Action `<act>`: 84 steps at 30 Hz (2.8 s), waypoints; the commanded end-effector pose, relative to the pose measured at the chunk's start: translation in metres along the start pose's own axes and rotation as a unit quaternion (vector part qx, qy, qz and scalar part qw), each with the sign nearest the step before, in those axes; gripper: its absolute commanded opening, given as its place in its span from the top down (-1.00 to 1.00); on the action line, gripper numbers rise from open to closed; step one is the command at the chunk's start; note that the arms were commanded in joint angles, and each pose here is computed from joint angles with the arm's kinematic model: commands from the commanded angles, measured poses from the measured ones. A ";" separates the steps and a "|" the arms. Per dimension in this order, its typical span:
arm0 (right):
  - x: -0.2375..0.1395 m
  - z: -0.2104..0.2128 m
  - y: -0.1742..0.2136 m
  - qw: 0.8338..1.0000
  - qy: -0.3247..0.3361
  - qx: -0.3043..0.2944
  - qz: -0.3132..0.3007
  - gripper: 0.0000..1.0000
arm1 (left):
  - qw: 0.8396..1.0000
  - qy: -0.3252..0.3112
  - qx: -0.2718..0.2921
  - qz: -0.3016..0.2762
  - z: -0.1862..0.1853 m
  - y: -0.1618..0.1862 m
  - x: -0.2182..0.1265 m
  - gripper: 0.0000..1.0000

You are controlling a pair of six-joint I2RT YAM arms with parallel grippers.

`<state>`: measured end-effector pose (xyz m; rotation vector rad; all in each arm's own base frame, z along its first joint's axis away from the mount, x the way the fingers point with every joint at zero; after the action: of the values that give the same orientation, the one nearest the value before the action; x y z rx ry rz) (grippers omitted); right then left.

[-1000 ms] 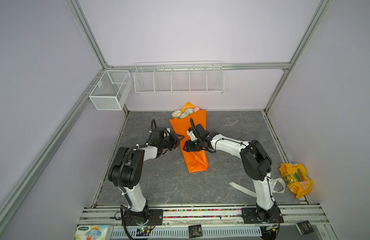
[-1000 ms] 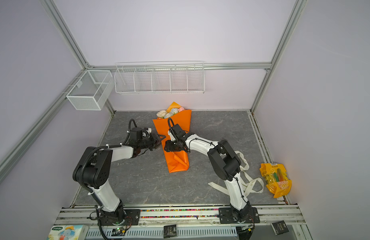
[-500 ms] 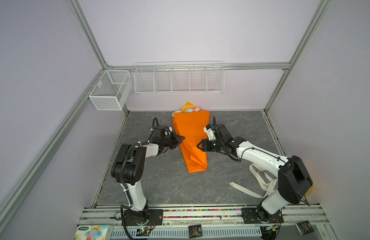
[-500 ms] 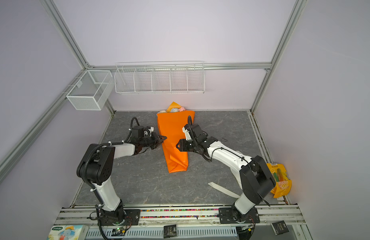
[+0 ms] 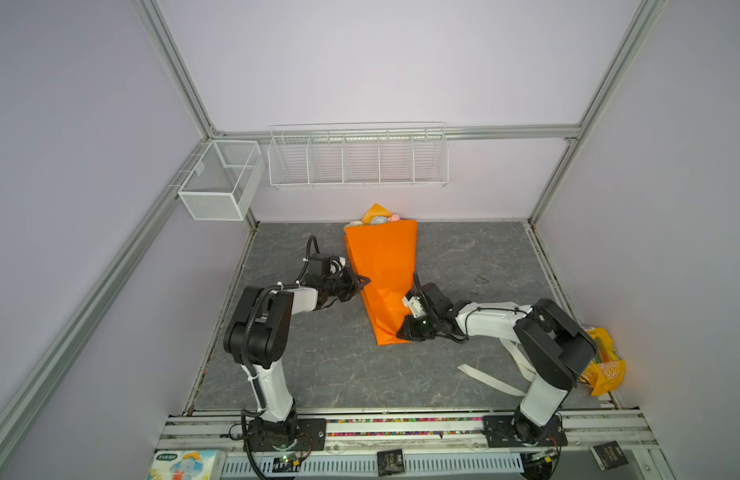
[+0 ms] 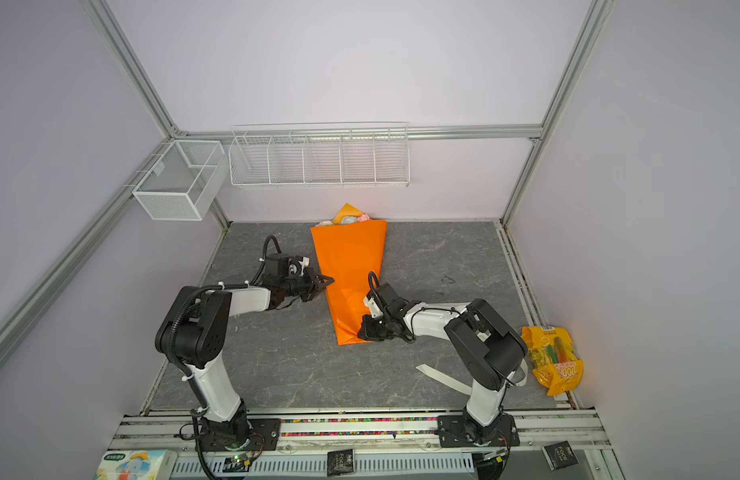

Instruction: Tie the bouquet of fake flowers

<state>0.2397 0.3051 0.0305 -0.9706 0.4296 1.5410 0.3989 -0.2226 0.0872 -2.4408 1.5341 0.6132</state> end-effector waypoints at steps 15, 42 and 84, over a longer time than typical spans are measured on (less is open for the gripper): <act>-0.075 0.005 -0.121 0.985 -0.095 0.033 -0.139 0.73 | 0.999 -0.043 0.010 0.006 0.026 -0.007 -0.004 0.85; -0.055 -0.032 -0.149 0.993 -0.012 0.034 -0.111 0.27 | 0.999 0.001 0.028 0.015 0.006 -0.016 -0.011 0.76; -0.067 -0.021 -0.150 0.990 -0.013 0.018 -0.136 0.22 | 0.998 0.024 0.033 0.047 -0.024 -0.013 0.029 0.49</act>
<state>0.3808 0.2895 0.1100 -0.9435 0.2858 1.3142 0.4222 -0.2406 0.0844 -2.3667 1.6206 0.5846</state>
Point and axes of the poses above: each gripper's point midway between its finger pads, its own x axis out along the fingers, its own z axis along the line the jaws close on, y = z × x, the point moved 1 cm from there along -x, back along the fingers, and after that the axes turned 8 degrees about -x, right-handed, at the moved point
